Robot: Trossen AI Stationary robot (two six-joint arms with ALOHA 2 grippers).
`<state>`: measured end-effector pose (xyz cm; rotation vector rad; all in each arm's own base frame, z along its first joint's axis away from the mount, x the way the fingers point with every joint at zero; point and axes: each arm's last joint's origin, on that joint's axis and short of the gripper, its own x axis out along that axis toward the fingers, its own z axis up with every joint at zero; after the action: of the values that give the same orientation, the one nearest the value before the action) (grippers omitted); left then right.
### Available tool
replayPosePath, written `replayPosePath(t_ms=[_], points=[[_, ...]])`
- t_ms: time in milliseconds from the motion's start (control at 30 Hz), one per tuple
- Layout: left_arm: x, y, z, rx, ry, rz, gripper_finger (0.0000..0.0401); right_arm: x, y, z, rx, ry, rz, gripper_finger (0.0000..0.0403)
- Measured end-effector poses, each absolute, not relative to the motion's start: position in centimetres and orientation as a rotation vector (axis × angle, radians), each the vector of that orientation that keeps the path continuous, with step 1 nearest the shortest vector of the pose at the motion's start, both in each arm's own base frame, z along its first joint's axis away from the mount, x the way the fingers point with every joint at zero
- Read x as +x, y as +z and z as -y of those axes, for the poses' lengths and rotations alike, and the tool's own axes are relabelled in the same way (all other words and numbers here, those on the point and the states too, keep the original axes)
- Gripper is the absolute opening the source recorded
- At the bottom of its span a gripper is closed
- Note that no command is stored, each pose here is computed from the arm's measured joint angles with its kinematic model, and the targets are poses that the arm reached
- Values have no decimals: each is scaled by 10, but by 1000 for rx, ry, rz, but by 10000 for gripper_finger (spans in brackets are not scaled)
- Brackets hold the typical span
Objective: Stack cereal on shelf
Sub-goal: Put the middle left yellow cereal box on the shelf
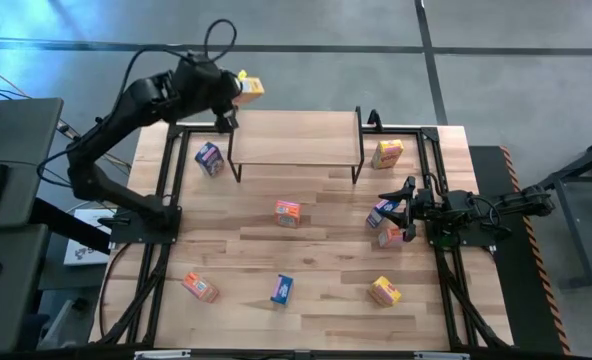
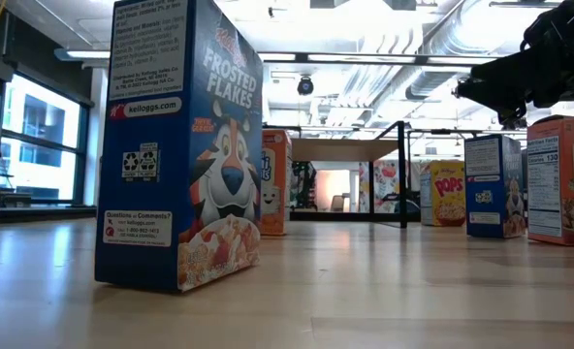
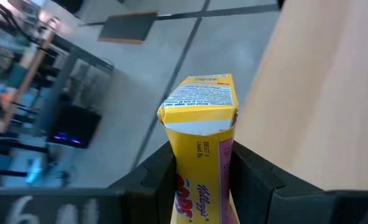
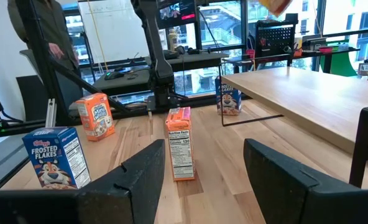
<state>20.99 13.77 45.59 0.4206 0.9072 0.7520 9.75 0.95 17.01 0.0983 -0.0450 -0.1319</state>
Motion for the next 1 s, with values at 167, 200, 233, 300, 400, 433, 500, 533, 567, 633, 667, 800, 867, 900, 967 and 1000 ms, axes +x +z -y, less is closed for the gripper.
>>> replayPosePath(t_ms=[167,200,233,300,400,433,500,533,567,633,667,800,867,900,967,1000], points=[[211,458,-155,486,756,-956,115,97,170,-10,98,-132,45,211],[212,458,-158,489,756,-960,115,97,170,-10,99,-132,45,211],[213,457,-160,491,748,-965,115,97,170,-10,98,-132,45,211],[217,455,-167,498,708,-975,115,97,170,-10,98,-132,45,211],[227,449,-175,524,649,-1001,115,97,170,-10,98,-132,45,211],[231,447,-178,535,634,-1010,115,97,170,-10,98,-132,45,211],[240,441,-184,552,610,-1036,115,97,170,-10,98,-132,45,211],[244,438,-188,557,599,-1049,115,97,170,-10,98,-132,45,211],[248,435,-190,563,587,-1064,115,97,170,-10,98,-132,44,211],[255,430,-196,567,570,-1089,115,97,170,-10,98,-132,45,211],[259,428,-198,565,565,-1099,115,97,170,-10,98,-132,45,211],[268,416,-205,546,524,-1168,115,97,170,-10,98,-132,45,211],[271,411,-207,522,507,-1204,115,97,170,-10,98,-132,45,211],[272,409,-208,503,499,-1227,115,97,170,-10,99,-132,45,211],[274,403,-209,475,482,-1268,115,97,170,-10,98,-132,45,211],[275,401,-209,467,476,-1281,115,97,170,-10,98,-132,45,211]])
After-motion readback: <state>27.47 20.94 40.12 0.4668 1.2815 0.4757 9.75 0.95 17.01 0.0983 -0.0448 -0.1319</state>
